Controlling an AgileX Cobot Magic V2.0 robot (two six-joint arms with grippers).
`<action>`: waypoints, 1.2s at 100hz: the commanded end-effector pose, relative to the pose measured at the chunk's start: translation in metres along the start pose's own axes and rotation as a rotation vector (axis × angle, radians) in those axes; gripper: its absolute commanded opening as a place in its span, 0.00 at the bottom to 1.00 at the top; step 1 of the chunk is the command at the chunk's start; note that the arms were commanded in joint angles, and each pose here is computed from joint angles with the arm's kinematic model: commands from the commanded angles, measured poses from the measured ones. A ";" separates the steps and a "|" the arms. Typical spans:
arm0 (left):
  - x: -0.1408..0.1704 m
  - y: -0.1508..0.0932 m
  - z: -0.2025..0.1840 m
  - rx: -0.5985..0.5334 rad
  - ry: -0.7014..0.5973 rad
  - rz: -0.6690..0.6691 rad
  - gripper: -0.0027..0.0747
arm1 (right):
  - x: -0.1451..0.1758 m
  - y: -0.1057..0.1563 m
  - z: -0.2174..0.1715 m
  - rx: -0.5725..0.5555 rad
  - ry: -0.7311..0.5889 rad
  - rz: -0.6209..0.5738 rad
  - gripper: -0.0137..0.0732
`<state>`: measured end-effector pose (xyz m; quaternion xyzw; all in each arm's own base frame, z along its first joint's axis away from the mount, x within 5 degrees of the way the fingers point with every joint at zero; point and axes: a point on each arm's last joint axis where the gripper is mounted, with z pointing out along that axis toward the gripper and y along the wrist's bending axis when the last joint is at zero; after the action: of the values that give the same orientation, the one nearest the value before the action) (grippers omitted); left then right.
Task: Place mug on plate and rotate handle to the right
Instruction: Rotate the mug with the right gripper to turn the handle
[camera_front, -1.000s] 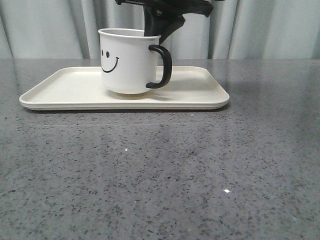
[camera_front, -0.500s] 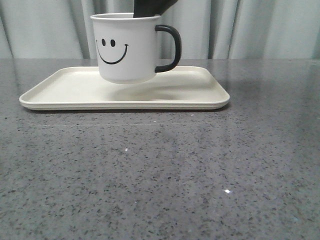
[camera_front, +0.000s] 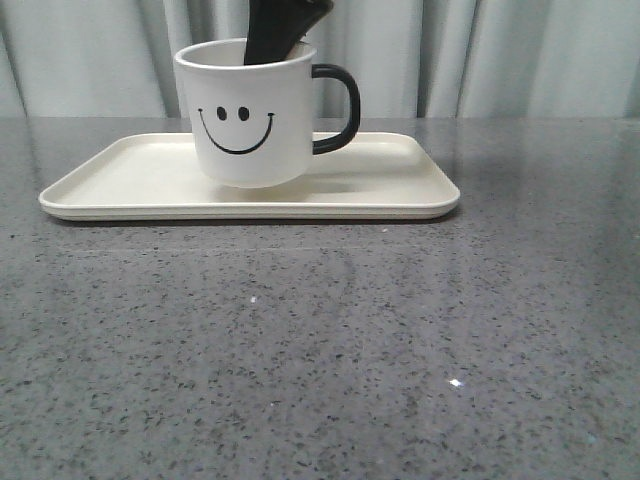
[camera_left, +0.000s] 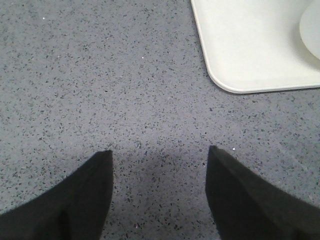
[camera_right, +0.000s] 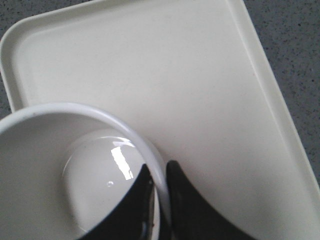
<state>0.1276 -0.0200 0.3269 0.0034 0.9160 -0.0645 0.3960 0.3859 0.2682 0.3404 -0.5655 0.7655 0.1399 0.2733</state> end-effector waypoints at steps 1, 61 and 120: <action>-0.012 -0.002 -0.007 0.012 -0.095 -0.005 0.56 | -0.007 0.009 -0.040 -0.013 -0.032 -0.045 0.08; -0.012 -0.002 -0.007 0.012 -0.095 -0.005 0.56 | -0.008 0.003 -0.040 0.014 -0.070 -0.036 0.08; -0.012 -0.002 -0.007 0.012 -0.095 -0.005 0.56 | -0.004 -0.003 -0.019 -0.009 -0.064 -0.040 0.08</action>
<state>0.1276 -0.0200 0.3269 0.0034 0.9160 -0.0645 0.3960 0.3952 0.2683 0.3234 -0.5769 0.7602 0.1457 0.2609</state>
